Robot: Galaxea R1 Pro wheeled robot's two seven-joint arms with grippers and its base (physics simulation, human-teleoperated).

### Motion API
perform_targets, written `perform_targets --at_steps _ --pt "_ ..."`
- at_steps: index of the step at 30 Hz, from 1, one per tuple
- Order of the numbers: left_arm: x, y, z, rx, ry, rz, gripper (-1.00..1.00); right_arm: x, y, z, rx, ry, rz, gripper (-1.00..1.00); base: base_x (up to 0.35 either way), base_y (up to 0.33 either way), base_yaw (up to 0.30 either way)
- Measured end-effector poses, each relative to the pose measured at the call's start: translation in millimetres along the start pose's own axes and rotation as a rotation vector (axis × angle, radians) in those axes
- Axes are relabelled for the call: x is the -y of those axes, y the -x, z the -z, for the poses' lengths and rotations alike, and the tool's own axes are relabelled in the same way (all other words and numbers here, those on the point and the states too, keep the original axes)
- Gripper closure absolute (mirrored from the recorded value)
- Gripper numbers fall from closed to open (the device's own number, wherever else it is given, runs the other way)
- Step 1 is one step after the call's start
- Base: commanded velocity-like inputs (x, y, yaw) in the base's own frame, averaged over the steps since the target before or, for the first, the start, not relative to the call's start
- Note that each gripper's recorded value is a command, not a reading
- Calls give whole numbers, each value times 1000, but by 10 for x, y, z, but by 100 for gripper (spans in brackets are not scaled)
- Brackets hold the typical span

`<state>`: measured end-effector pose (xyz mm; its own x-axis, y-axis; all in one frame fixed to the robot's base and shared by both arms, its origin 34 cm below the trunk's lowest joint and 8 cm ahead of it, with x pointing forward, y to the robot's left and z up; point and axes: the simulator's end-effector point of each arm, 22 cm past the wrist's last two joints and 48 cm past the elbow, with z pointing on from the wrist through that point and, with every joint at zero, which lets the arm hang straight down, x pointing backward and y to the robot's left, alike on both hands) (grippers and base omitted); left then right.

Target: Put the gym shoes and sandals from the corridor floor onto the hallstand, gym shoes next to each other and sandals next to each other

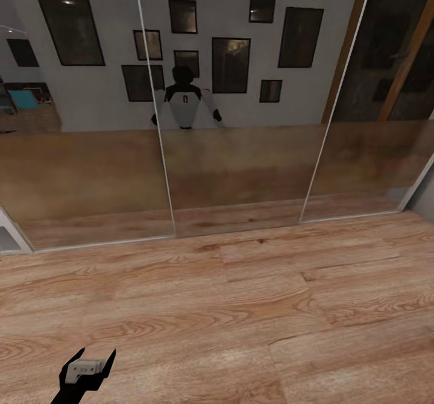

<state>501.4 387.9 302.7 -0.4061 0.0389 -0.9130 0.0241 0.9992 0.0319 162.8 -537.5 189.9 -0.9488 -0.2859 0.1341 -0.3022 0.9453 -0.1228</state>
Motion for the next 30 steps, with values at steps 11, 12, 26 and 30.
perform_targets --at_steps 11,12,26,30 --pt "1 -19 1 -4 0 0 -100 -4 13 -4 8 1 4 -100 0 20 76" --pt "1 -19 1 -4 0 0 -100 -5 12 -4 8 1 5 -100 0 122 32" --pt "-2 -21 1 -4 1 1 -100 -2 11 -4 8 1 5 -100 0 86 10" --pt "-2 -21 1 -4 1 1 -100 1 14 -4 10 1 5 -100 0 18 2"
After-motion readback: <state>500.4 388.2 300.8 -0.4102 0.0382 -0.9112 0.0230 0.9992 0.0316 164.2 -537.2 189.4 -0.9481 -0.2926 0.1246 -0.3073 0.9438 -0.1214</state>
